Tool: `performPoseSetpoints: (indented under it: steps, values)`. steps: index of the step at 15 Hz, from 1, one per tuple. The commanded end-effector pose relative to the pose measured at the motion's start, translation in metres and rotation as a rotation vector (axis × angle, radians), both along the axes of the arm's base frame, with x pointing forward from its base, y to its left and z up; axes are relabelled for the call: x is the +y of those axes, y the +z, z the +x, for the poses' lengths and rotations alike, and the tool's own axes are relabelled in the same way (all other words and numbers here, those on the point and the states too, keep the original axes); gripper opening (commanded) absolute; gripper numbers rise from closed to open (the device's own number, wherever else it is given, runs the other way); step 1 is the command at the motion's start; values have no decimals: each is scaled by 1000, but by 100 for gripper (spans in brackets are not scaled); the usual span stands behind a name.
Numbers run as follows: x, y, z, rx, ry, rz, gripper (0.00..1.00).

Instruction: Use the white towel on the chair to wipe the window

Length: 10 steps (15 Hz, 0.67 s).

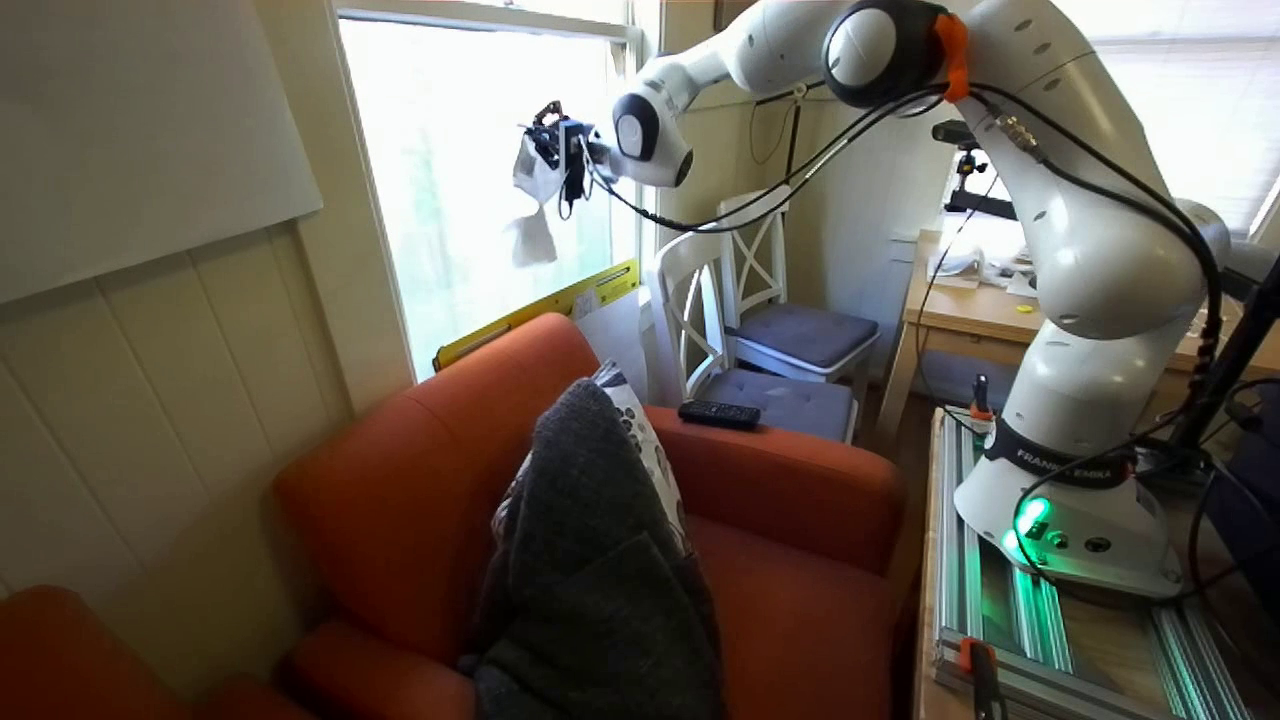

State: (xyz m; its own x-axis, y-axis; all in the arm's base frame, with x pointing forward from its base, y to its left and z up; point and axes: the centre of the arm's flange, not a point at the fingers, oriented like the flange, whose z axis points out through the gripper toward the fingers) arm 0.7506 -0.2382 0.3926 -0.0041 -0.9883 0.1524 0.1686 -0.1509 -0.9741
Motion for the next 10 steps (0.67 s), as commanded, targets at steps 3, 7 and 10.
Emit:
performPoseSetpoints:
  steps: [3,7,10]
  values:
    - [-25,0,-3,-27,-200,22,1]
    - [-21,-20,1,28,-157,12,1]
    - [13,-39,11,60,-76,4,1]
